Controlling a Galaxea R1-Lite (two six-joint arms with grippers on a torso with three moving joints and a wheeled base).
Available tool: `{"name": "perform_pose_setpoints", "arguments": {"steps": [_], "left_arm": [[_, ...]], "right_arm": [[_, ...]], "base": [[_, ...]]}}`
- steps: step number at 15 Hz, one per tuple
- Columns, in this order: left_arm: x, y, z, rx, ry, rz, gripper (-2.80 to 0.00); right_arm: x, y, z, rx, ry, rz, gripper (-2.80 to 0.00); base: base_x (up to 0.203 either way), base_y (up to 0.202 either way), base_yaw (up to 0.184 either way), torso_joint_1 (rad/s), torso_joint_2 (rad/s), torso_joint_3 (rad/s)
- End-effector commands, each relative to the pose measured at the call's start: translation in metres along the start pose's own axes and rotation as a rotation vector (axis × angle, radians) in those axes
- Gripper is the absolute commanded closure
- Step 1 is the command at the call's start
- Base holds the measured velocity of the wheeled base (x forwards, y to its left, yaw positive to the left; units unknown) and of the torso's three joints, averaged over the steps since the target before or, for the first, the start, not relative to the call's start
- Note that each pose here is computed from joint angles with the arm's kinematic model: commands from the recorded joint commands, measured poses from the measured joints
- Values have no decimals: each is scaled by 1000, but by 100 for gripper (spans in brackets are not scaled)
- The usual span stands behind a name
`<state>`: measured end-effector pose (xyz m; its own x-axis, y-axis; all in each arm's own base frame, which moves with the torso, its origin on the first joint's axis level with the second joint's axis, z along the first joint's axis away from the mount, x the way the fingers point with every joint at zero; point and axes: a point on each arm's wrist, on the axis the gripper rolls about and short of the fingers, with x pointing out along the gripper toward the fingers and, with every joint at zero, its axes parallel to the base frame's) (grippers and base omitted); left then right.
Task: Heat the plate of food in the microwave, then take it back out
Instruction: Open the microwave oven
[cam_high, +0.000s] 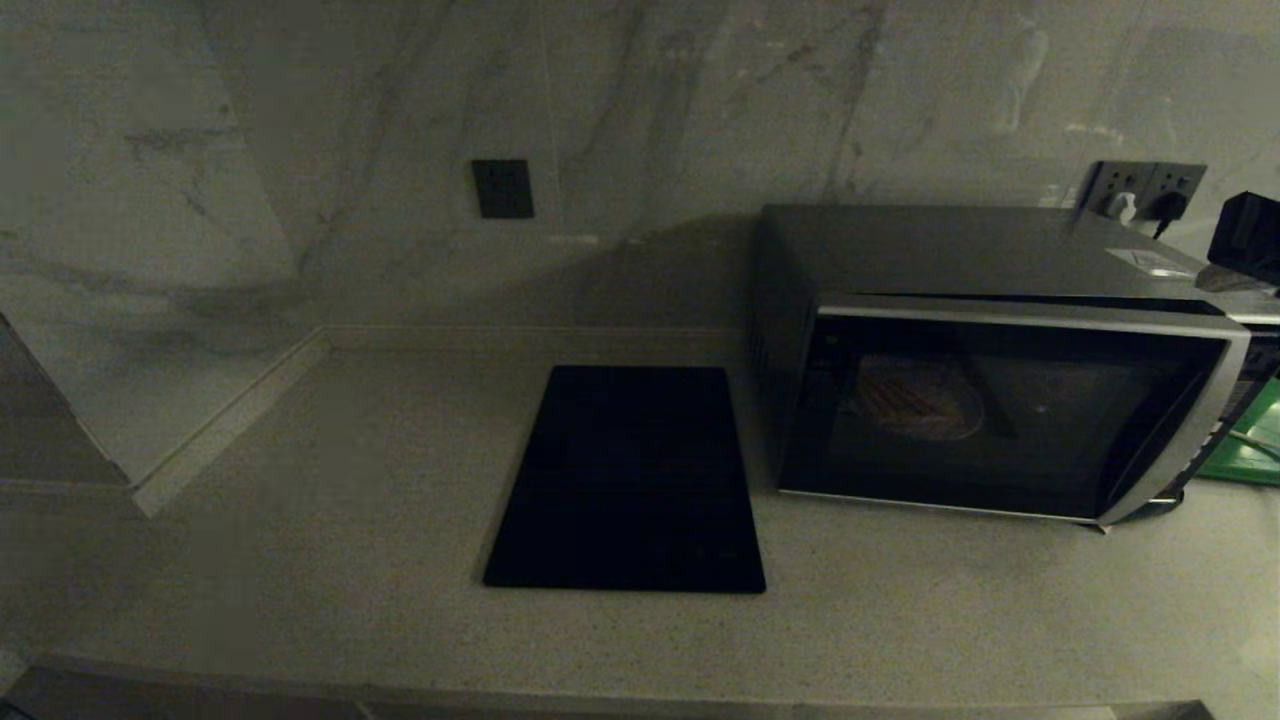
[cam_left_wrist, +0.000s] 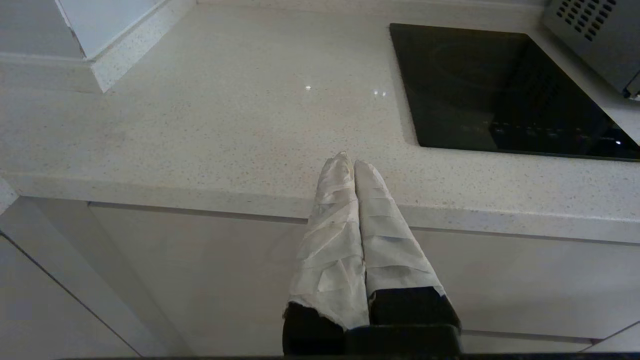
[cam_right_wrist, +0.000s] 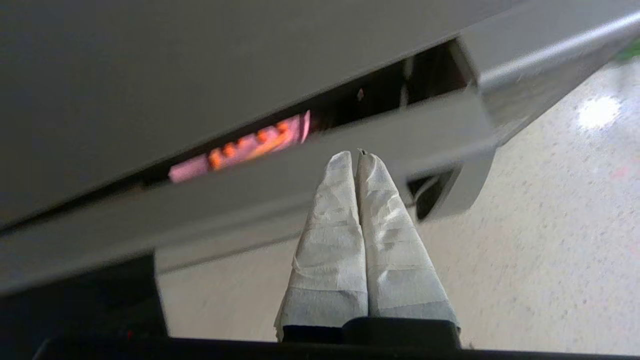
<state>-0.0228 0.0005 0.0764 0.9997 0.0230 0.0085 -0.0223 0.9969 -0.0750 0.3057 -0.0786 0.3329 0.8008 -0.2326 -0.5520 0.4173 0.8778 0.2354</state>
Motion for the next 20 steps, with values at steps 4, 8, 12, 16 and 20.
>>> {"name": "perform_pose_setpoints", "arguments": {"steps": [4, 8, 12, 16, 20], "left_arm": [[0, 0, 0, 0, 1, 0, 0], [0, 0, 0, 0, 1, -1, 0], [0, 0, 0, 0, 0, 0, 0], [0, 0, 0, 0, 1, 0, 0], [0, 0, 0, 0, 1, 0, 0]], "right_arm": [[42, -14, 4, 25, 35, -62, 0], [55, -18, 5, 30, 25, -67, 0], [56, -18, 5, 30, 27, -68, 0], [47, -18, 5, 30, 32, -69, 0], [30, -18, 2, 30, 54, -75, 0]], "base": [[0, 0, 0, 0, 0, 0], [0, 0, 0, 0, 0, 0], [0, 0, 0, 0, 0, 0], [0, 0, 0, 0, 0, 0], [0, 0, 0, 0, 0, 0]]}}
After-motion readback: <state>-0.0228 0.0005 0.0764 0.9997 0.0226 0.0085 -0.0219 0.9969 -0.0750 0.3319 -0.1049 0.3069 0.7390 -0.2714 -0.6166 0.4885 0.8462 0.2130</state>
